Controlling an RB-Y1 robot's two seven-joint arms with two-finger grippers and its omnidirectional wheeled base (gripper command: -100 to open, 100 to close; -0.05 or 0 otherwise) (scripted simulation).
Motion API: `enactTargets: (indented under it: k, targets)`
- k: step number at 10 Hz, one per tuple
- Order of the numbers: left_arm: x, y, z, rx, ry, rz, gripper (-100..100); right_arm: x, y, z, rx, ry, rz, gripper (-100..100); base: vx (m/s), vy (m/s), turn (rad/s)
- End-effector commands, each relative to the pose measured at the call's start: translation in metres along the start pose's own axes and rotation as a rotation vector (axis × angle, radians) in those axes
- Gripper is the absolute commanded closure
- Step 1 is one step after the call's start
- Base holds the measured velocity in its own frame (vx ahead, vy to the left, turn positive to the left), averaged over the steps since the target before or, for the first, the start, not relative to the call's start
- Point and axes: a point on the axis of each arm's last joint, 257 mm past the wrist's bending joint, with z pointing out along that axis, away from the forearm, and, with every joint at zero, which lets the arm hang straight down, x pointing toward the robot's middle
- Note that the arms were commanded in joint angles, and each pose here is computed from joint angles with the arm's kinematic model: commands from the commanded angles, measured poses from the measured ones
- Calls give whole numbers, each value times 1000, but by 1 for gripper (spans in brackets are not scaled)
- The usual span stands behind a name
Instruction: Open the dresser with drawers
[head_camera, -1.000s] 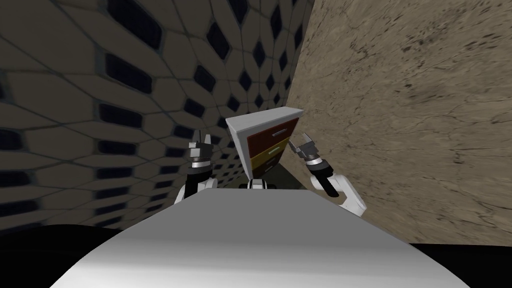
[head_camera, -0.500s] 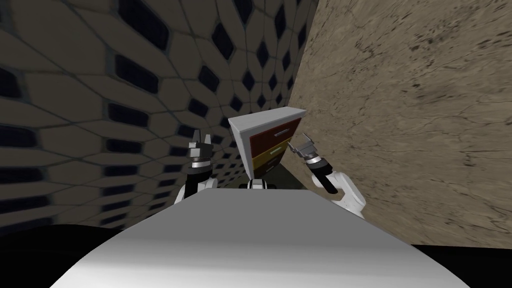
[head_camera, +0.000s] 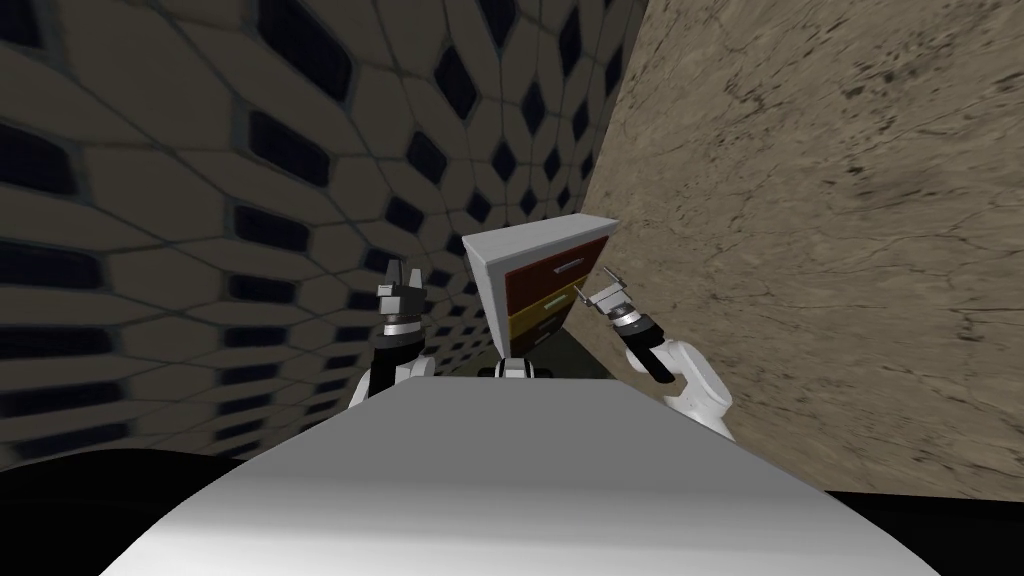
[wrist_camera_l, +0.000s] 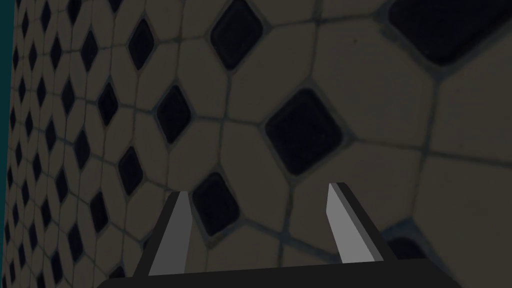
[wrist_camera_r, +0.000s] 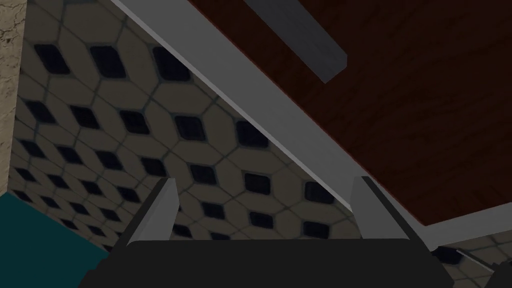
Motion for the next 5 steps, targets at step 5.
enactTargets:
  k: [5]
  targets:
    - [0, 0, 0, 0, 0, 0, 0, 27, 1, 3, -53, 47, -244, -100, 1, 21, 43]
